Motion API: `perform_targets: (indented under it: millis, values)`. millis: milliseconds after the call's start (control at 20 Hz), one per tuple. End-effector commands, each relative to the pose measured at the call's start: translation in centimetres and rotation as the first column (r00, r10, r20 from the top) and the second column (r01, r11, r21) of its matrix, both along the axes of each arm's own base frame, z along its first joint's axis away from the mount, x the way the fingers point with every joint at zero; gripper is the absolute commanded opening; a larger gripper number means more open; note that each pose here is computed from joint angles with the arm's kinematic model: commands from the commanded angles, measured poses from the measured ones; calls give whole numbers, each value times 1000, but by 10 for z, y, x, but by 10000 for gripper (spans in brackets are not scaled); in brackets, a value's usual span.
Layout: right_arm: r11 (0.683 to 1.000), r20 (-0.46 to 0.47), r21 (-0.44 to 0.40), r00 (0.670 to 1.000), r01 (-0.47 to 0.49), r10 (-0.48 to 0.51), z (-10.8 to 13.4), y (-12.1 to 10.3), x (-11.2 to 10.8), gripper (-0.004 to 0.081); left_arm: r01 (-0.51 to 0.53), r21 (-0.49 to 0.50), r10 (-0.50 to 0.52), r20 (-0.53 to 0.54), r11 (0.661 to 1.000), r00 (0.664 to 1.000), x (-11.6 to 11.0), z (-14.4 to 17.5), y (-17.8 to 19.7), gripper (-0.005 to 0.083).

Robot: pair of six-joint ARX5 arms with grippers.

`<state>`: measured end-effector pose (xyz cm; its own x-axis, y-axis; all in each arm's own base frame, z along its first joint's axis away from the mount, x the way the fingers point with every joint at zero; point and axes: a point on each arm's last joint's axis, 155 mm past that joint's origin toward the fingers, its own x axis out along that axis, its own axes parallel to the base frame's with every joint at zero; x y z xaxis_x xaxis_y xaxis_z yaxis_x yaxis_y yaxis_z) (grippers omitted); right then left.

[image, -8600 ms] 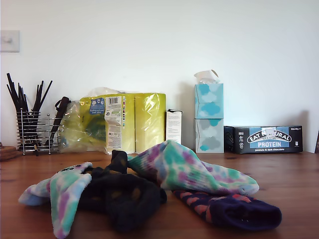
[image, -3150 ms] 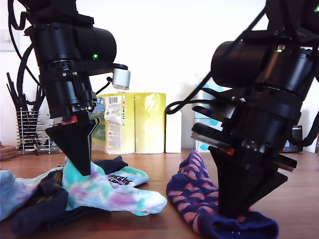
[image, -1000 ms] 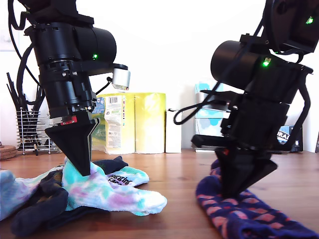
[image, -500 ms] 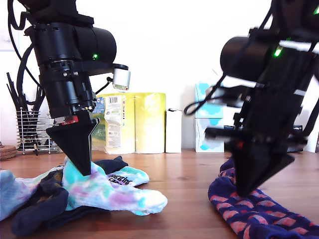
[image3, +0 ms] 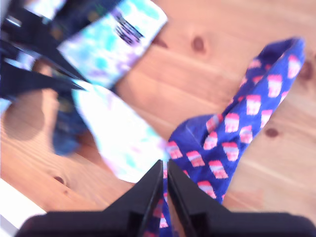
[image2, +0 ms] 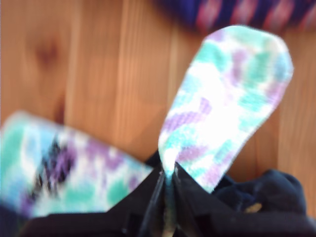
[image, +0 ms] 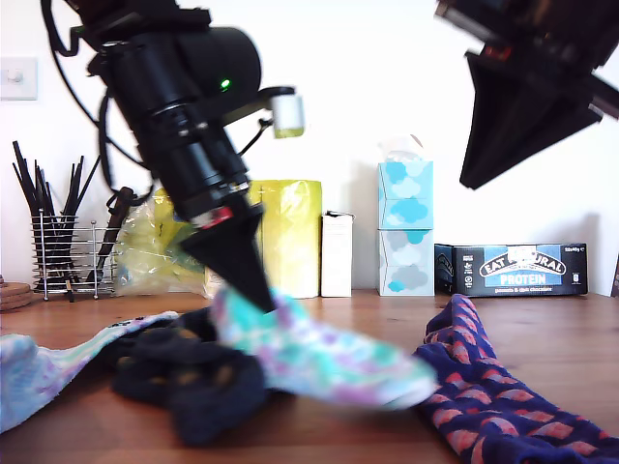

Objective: Pair up the socks based on colour and pattern, by placing each sock on top of its pair

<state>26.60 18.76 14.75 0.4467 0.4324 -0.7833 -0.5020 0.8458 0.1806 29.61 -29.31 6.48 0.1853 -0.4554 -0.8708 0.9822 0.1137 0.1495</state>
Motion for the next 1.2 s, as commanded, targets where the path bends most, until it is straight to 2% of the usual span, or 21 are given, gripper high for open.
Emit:
perform_targets:
  millis: [0,100,150,200,350,500,550,650,750,850,1050,1150]
  values:
    - [1000,-34,-19,999,-4,3,-12,-3,-5,-12,18,-17,-18,2,1000,1000,-1,-10,-10,-19]
    - [999,-46,-37,999,-21,19,-17,-3,-6,-12,51,-69,-50,12,996,999,-4,-4,-25,-7]
    - [999,-50,-43,998,-27,25,-19,-2,-6,-12,73,-86,-72,14,994,997,-6,-2,-29,41]
    - [999,-54,-43,998,-28,26,-21,-2,-5,-12,85,-86,-82,37,993,996,-3,0,-31,102]
    - [999,-51,-41,998,-27,25,-21,-1,-4,-12,97,-75,-96,22,992,995,-11,-2,-32,129]
    - [999,-43,-37,999,-26,24,-20,0,-2,-12,87,3,-87,-55,996,995,-27,-13,-13,410]
    - [999,-35,-33,999,-26,25,-18,1,-1,-12,58,46,-55,-58,997,997,-27,-13,-3,394]
    - [999,-25,-28,999,-26,25,-17,2,2,-12,-15,67,20,-77,998,997,-28,-6,10,258]
    - [999,-28,-28,999,-26,25,-18,2,2,-12,-62,-4,61,-120,998,991,-33,14,9,248]
    - [999,-31,-30,999,-26,25,-19,2,2,-12,-114,-26,109,-150,993,983,-34,25,15,166]
    - [999,-33,-30,999,-26,25,-19,2,2,-12,-184,-41,168,-258,982,952,-35,23,29,149]
    - [999,-39,-34,999,-27,26,-21,1,0,-12,-236,-47,217,-259,971,941,-24,21,38,3]
